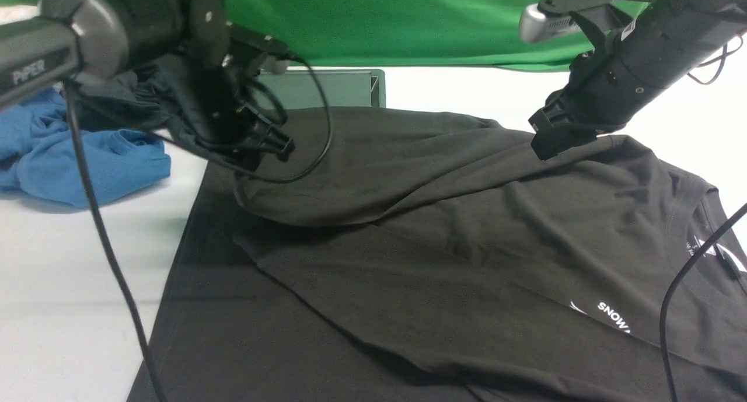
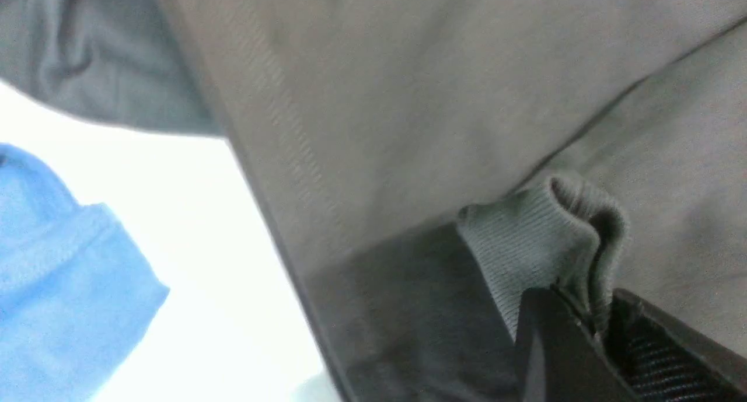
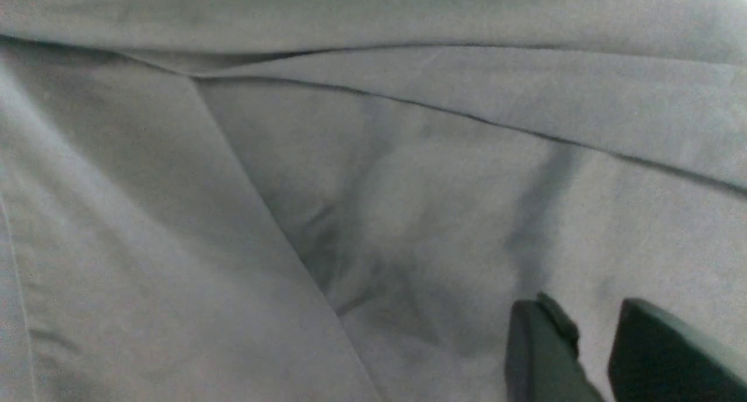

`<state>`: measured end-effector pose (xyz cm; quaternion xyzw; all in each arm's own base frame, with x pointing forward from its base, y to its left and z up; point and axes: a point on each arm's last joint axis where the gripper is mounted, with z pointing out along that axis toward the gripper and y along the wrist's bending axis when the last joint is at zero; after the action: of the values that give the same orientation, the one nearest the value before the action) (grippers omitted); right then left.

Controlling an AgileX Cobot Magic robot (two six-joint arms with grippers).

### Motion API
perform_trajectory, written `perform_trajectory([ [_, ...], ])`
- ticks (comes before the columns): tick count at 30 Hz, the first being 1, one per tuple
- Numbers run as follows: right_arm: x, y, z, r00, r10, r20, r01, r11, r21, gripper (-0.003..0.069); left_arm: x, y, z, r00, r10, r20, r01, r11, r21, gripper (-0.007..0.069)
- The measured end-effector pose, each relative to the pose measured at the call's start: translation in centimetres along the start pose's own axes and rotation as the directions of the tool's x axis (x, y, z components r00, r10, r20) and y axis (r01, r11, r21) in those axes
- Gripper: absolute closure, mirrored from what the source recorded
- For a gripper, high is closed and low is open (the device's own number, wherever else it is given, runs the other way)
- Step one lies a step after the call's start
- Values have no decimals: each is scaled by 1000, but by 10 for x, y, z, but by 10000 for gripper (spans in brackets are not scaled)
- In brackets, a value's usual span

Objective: Fold a long-sleeved shirt on a white desktop.
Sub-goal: 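Fold the left side of the dark shirt inward over its body with the left gripper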

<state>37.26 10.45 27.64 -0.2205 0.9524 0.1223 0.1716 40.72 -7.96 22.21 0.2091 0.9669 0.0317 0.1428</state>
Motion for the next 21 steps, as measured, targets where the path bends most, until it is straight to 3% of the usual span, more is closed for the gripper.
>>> perform_trajectory([
  [3, 0, 0, 0, 1000, 23, 0, -23, 1000, 0, 426, 8, 4, 11, 1000, -9, -8, 9, 1000, -7, 564],
  [11, -4, -9, 8, 988, 147, 36, -148, 989, 26, 270, 8, 16, 15, 999, -17, 37, 18, 999, -38, 541],
  [15, -1, -35, 32, 956, 292, 18, -292, 955, 50, 195, 15, 27, 16, 998, -61, 3, 61, 998, -26, 442],
  [21, 8, -59, 71, 905, 421, -54, -417, 906, 74, 178, 24, 48, 17, 993, -119, -13, 118, 992, -34, 253],
])
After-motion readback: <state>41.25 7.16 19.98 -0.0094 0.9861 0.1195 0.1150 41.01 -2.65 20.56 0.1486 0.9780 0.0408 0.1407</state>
